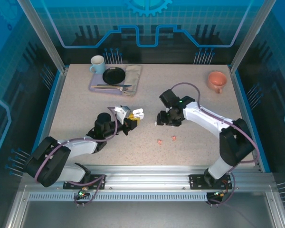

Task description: Insert the wireless bluetooth earbuds into the charging case

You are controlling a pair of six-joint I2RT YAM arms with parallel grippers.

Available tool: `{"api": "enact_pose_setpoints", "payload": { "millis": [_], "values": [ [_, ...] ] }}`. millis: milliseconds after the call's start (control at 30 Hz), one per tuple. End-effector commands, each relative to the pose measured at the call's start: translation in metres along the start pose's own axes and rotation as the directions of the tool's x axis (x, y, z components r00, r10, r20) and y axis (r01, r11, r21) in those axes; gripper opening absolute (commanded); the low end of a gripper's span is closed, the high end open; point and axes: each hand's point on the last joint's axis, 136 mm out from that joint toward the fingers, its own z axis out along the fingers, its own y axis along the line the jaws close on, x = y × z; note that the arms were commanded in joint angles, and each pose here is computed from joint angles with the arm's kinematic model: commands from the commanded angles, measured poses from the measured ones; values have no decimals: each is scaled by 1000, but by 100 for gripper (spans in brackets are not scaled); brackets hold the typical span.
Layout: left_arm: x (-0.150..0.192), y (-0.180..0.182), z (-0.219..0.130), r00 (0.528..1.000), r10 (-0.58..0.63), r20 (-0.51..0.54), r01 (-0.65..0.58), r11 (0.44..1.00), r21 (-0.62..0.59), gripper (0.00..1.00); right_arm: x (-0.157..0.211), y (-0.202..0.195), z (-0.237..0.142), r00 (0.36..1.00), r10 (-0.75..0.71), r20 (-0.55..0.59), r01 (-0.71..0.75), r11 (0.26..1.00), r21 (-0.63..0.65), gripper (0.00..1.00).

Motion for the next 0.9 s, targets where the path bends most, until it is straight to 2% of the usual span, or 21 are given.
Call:
{"api": "enact_pose_setpoints", "payload": {
  "millis": [0,67,200,267,367,533,667,867],
  "values": [
    [-25,-6,1,989,79,125,-80,997,8,0,-14,6,-3,996,80,47,-81,997,20,59],
    [-25,-2,4,988,75,138,-75,997,-4,0,-17,5,-6,994,93,59,-94,995,23,59],
    [-20,25,13,990,7,139,13,990,-141,0,-24,0,-17,993,86,79,-89,995,43,60],
    [-17,22,20,992,-16,128,32,992,-120,0,-27,-2,-19,993,88,80,-92,995,47,60],
    [-10,-1,26,990,43,135,-43,999,0,0,-30,-2,-20,992,93,80,-97,994,53,60],
    [1,-30,36,987,85,138,-112,973,202,0,-35,-5,-14,990,122,69,-127,989,73,60],
    [-11,-41,30,972,150,180,-186,962,200,0,-38,-14,-11,984,171,53,-175,982,73,60],
    [-19,-49,22,919,363,156,-380,920,97,0,-47,-12,1,981,191,20,-192,981,39,60]
  ]
}}
